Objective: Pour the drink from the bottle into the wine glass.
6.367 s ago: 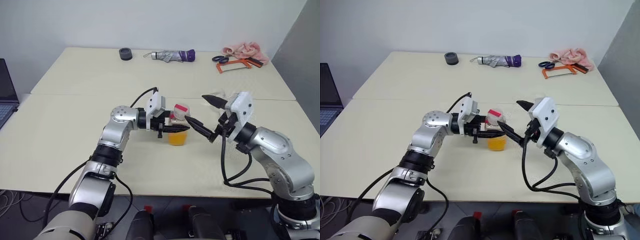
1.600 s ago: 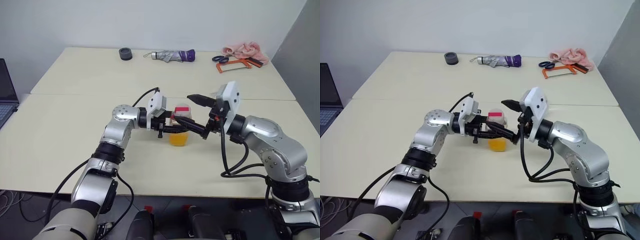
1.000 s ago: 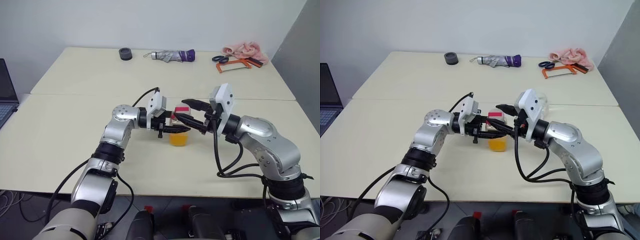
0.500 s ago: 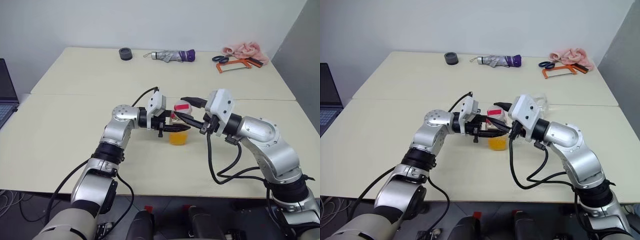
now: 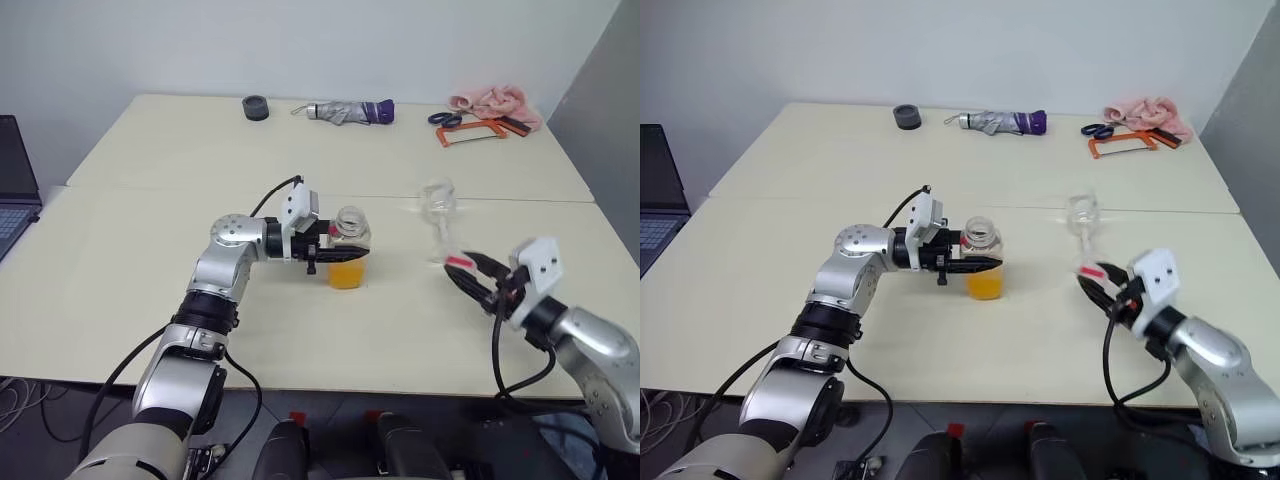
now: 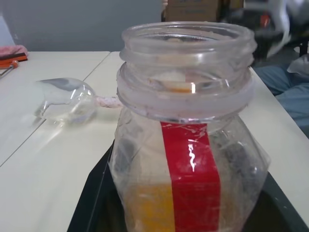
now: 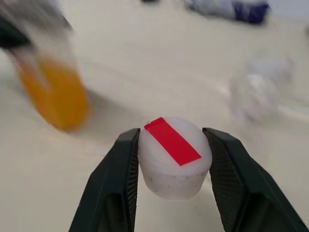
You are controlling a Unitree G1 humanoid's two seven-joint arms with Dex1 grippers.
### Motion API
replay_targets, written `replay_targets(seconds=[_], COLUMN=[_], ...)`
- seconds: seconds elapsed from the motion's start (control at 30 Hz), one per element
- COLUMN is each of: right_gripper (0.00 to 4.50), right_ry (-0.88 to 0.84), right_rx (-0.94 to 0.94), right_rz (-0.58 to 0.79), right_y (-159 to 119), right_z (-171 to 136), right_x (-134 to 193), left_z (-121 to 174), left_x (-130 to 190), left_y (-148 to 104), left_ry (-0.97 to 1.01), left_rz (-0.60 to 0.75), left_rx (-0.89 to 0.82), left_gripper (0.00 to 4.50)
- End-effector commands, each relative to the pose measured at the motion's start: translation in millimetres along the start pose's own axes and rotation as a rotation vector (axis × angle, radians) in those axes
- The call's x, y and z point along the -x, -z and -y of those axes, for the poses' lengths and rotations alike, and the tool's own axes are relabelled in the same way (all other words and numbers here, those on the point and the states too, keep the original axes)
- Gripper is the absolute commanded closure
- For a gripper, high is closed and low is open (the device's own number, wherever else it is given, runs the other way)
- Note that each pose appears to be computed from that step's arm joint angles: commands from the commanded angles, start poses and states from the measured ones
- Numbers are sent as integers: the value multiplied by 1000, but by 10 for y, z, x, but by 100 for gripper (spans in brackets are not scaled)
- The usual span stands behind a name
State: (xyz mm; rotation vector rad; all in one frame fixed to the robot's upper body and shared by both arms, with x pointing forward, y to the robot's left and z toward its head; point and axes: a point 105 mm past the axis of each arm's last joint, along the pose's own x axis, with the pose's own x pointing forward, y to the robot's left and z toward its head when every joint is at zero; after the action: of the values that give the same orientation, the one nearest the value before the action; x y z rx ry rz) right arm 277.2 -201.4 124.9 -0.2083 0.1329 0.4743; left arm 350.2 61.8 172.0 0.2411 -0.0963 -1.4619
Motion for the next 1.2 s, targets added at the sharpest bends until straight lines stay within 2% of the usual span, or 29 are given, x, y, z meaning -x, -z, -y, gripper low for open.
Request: replay_targets(seconds=[0.03, 0.07, 0.17, 0.33, 0.5, 0.6, 0.7, 0.8, 1.0, 1.2], right_gripper=[276, 276, 178, 5, 0, 0, 0, 0, 0, 0], right_ry=[57, 56, 79, 41, -92, -189, -364, -433, -528, -571], right_rx=[-8, -34, -93, -97, -64, 14, 75, 101, 135, 177], right_rz=[-23, -43, -33, -3, -5, 24, 175, 253, 258, 246], right_y=[218, 321, 409, 340, 150, -126, -655, -932, -1136, -1151], right_z=[76, 61, 93, 70, -82, -206, -566, -801, -1252, -1518], right_x=[66, 74, 68, 121, 216, 179, -165, -469, -995, -1179], left_z=[-41, -47, -64, -112, -235, -432, -753, -897, -1007, -1032], left_x=[41, 52, 86, 174, 376, 624, 1081, 1373, 1838, 2065], left_y=[-234, -244, -247, -240, -226, -207, -140, -93, -40, 23], left_ry=[-24, -28, -39, -87, -222, -423, -783, -996, -1263, -1391], left_rz=[60, 61, 54, 42, 31, 12, -19, -35, -17, -10], left_rx=[-60, -61, -61, -59, -64, -83, -86, -79, -42, -5], left_gripper=[276, 276, 276, 276, 276, 276, 276, 276, 276, 276])
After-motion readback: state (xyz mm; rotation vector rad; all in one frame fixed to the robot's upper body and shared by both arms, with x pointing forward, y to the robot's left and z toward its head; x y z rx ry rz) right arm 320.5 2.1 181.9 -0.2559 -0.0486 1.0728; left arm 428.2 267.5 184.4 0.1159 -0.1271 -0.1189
